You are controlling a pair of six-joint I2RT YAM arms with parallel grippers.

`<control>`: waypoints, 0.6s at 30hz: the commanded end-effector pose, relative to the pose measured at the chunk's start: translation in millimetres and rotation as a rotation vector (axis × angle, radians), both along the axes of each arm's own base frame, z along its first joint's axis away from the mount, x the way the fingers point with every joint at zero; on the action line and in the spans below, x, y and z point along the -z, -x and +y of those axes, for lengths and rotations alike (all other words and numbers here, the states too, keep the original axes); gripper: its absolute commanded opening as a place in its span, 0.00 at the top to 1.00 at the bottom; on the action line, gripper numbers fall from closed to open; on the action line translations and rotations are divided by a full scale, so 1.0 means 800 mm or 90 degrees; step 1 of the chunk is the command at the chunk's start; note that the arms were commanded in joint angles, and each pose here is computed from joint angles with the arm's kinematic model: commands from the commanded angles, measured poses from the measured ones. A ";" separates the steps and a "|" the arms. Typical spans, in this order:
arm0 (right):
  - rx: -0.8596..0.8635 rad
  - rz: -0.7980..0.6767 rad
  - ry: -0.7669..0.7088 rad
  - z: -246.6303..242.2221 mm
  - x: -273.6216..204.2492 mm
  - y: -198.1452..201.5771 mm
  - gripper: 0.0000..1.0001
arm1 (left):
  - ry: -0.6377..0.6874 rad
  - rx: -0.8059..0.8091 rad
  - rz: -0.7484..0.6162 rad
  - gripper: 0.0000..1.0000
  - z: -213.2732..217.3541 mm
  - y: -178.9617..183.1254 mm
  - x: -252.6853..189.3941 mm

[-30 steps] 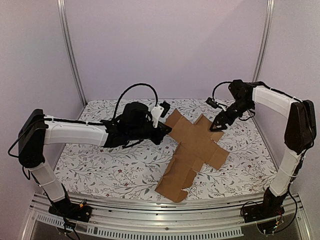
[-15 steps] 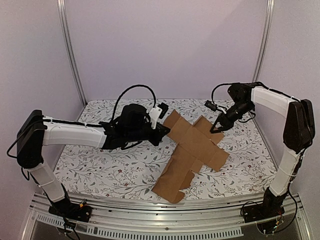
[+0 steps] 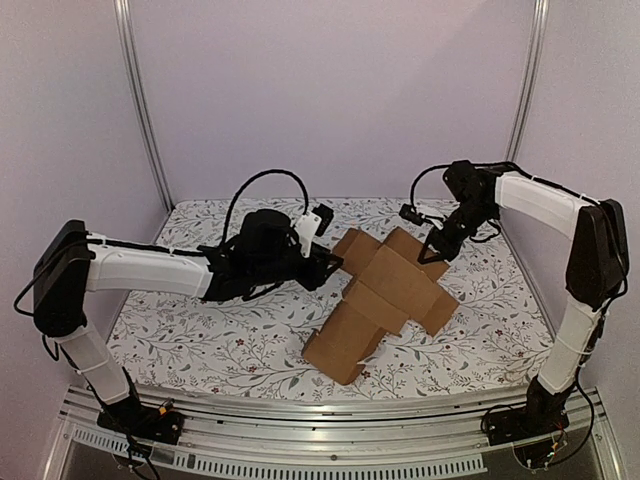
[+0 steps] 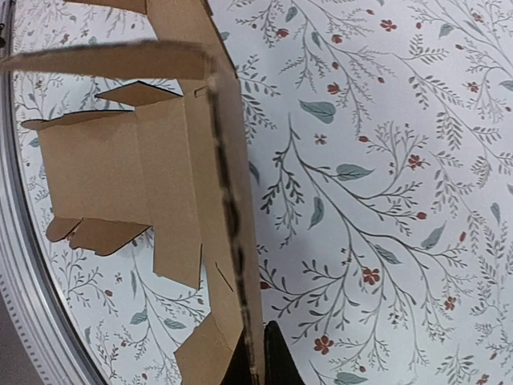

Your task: Fold the paper box

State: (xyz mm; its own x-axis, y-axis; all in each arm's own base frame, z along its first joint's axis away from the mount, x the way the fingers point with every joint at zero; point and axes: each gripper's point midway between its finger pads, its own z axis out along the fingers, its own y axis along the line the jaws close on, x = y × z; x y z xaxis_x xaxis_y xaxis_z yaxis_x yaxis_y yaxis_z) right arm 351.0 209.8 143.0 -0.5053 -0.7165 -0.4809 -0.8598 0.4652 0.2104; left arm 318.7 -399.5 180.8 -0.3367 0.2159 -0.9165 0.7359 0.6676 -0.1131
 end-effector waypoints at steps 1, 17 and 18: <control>0.024 -0.197 0.127 -0.021 -0.057 -0.052 1.00 | -0.027 -0.037 -0.019 0.52 0.035 -0.007 0.009; -0.107 -0.513 0.424 0.028 -0.003 -0.091 1.00 | 0.085 -0.030 0.079 0.40 0.060 -0.080 0.083; -0.110 -0.524 0.426 0.032 -0.002 -0.090 1.00 | 0.091 -0.003 0.086 0.40 0.049 -0.080 0.086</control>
